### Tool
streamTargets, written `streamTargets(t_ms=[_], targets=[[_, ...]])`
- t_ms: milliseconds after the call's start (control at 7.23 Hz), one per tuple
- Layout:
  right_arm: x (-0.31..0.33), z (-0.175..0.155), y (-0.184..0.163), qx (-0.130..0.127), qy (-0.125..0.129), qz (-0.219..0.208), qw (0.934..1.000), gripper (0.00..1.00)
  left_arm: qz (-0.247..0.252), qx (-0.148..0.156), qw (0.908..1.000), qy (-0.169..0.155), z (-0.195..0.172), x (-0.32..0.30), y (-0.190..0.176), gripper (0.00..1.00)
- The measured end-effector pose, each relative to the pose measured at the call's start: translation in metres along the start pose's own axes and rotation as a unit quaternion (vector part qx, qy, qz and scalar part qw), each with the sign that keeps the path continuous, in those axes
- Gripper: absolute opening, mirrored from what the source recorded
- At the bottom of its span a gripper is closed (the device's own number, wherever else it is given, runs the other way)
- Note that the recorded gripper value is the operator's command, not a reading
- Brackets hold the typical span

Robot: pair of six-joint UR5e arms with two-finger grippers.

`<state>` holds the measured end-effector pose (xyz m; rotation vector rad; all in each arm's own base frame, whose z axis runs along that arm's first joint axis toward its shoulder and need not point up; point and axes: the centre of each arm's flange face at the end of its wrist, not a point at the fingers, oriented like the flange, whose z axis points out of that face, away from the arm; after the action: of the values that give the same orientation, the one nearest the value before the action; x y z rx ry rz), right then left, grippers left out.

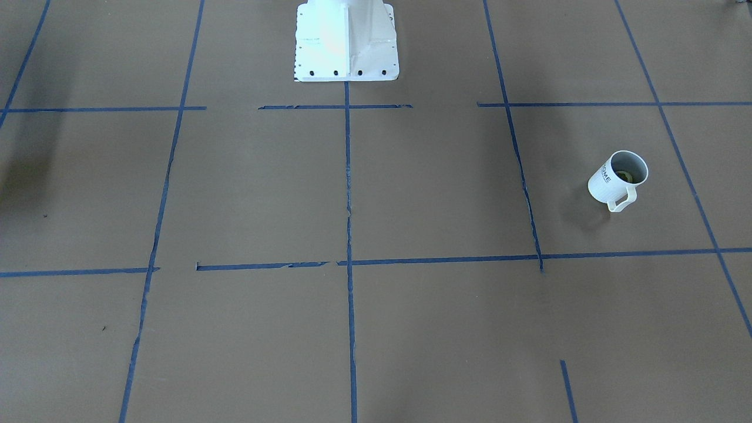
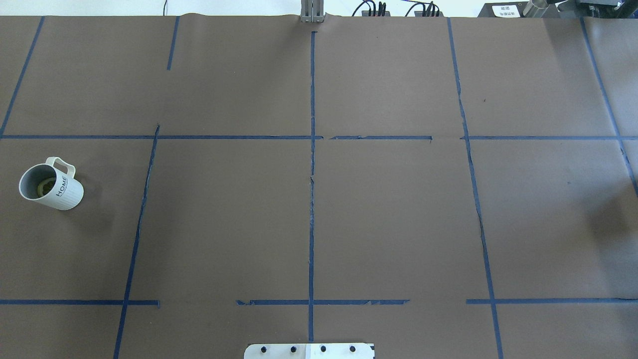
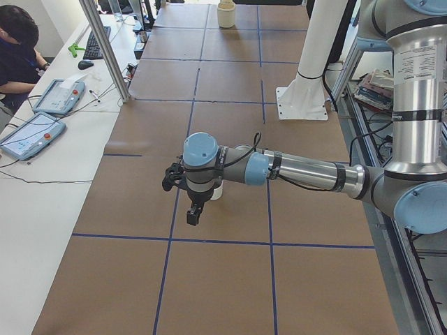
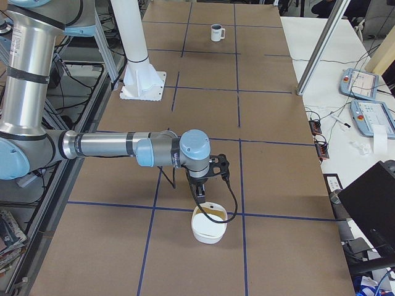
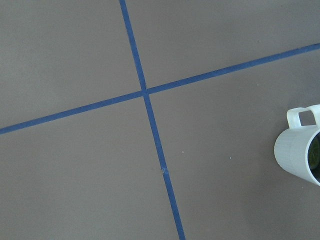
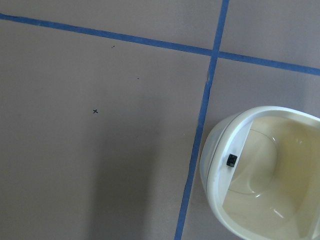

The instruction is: Left arm hands cup to right arm to dump lemon

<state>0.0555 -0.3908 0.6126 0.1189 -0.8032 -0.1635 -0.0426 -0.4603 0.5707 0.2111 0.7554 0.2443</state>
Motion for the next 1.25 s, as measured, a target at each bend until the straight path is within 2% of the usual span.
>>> streamTargets(t_ms=[138,277,553,830,968,1245], targets=[[0.000,0.001,0.000,-0.001,0.000,0.001,1.0000,1.00,0.014,-0.001,0.9999,0.004,0.010,0.014,-0.006,1.00],[0.001,0.001,0.000,-0.002,0.000,0.001,1.0000,1.00,0.003,-0.010,0.9999,0.010,0.028,0.034,-0.011,1.00],[0.001,0.002,0.000,-0.002,-0.001,0.002,1.0000,1.00,-0.057,-0.022,0.9980,0.018,0.070,0.081,-0.020,1.00],[0.002,0.003,0.001,-0.003,-0.001,0.002,1.0000,1.00,-0.103,0.005,0.9946,0.009,0.104,0.121,-0.026,1.00],[0.002,0.003,0.001,-0.004,-0.001,0.003,1.0000,1.00,-0.110,0.013,0.9938,0.004,0.122,0.131,-0.026,1.00],[0.002,0.003,0.001,-0.004,-0.001,0.003,1.0000,1.00,-0.109,0.011,0.9940,0.004,0.150,0.136,-0.021,1.00]])
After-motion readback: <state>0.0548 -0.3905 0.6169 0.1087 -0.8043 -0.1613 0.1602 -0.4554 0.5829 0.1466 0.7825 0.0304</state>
